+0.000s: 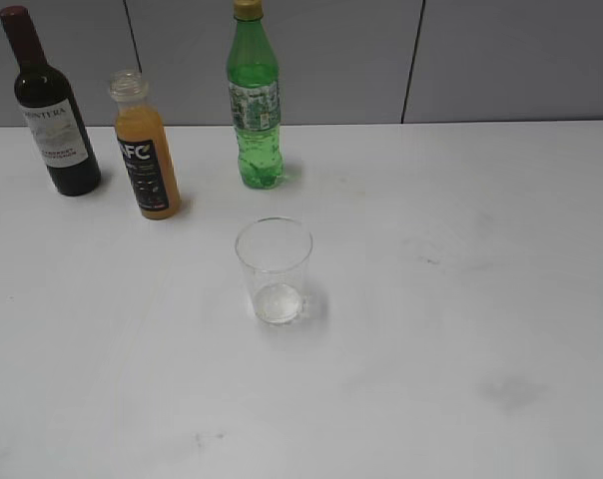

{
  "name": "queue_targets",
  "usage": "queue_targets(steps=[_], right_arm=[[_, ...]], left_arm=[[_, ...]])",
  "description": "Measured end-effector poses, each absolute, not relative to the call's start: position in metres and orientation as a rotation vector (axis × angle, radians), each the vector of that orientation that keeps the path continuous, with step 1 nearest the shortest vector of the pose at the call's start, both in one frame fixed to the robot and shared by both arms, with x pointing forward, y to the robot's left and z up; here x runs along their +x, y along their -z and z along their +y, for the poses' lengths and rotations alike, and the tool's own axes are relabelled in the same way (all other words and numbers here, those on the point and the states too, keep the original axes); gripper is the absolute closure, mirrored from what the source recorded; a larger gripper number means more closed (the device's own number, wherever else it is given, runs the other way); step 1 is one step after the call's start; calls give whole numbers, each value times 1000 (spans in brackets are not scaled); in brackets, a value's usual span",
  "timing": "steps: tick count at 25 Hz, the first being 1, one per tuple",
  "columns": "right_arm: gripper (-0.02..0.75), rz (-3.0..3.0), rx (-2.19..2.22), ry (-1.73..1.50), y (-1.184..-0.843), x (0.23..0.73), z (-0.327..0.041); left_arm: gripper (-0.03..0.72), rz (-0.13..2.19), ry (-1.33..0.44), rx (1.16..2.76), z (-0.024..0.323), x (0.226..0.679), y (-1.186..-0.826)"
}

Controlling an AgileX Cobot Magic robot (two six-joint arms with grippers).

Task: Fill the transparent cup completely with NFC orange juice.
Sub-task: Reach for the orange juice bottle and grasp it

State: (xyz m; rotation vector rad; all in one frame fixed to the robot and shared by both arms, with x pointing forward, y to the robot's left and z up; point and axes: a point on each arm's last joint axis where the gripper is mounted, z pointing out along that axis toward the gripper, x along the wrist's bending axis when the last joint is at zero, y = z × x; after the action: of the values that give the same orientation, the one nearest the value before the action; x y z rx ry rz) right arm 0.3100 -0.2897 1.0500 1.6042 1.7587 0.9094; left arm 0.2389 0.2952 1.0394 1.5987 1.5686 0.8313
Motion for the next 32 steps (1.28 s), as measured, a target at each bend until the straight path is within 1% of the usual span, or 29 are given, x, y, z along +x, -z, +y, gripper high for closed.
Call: queue_targets(steps=[14, 32], right_arm=[[150, 1579, 1413, -1075, -1052, 252, -292], [150, 1677, 1401, -1117, -1040, 246, -290]], left_arm=[[267, 1569, -831, 1599, 295, 239, -1039], [267, 1569, -831, 1599, 295, 239, -1039]])
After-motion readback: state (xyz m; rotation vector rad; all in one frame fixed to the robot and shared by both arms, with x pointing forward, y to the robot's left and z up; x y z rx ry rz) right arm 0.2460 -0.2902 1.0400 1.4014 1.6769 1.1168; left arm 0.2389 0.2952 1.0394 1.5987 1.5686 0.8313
